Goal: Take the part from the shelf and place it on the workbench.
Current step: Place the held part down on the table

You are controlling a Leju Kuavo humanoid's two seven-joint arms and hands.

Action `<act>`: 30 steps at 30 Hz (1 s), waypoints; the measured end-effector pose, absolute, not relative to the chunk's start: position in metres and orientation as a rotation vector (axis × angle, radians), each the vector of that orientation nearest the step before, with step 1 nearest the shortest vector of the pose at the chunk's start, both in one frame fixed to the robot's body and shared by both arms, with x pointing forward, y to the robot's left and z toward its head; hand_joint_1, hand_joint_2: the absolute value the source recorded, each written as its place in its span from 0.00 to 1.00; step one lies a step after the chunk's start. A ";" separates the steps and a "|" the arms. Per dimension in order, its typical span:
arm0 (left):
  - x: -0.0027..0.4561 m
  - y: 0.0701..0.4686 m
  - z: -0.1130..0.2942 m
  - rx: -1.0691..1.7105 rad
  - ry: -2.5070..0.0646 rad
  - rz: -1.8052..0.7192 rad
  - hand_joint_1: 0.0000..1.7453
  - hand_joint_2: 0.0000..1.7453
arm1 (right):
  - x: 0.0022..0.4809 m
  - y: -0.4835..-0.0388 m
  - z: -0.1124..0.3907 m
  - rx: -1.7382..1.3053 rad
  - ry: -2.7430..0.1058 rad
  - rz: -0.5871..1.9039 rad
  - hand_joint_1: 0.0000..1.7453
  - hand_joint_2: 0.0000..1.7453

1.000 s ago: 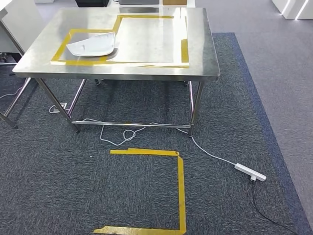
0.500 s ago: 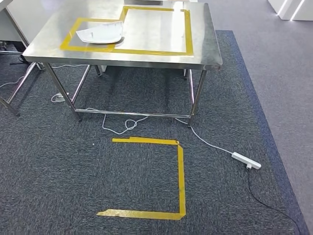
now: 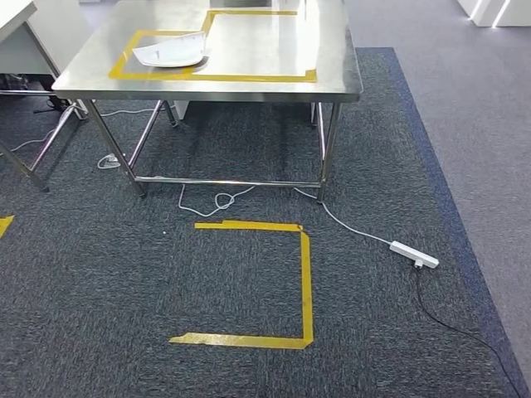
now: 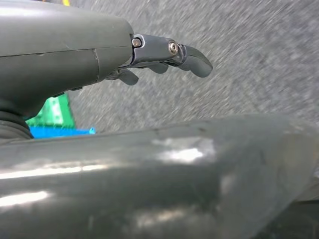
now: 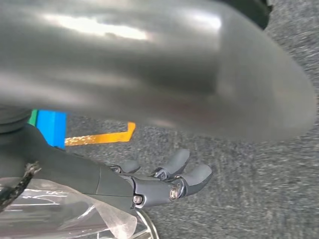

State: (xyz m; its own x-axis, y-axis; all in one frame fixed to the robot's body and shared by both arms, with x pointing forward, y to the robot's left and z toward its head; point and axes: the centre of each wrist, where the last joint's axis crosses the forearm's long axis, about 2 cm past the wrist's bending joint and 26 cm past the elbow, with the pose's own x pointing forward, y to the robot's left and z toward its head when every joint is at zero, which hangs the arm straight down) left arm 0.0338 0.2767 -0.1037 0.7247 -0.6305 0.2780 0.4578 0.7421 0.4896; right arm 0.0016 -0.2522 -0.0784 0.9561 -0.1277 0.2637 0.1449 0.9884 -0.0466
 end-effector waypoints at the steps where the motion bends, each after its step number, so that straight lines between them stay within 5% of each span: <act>1: 0.034 0.277 -0.103 0.410 -0.447 -0.616 0.00 0.00 | 0.002 -0.252 -0.078 -0.065 -0.264 -0.139 0.00 0.00; 30: 0.048 0.249 -0.083 0.435 -0.484 -0.564 0.00 0.00 | 0.001 -0.255 -0.080 -0.070 -0.273 -0.147 0.00 0.00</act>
State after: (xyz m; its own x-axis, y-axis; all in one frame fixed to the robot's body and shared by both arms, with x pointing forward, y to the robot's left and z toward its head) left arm 0.0478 0.2490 -0.0831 0.7406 -0.5957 0.3109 0.3980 0.7617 0.5113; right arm 0.0011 -0.2551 -0.0797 0.9523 -0.1351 0.2735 0.1541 0.9868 -0.0490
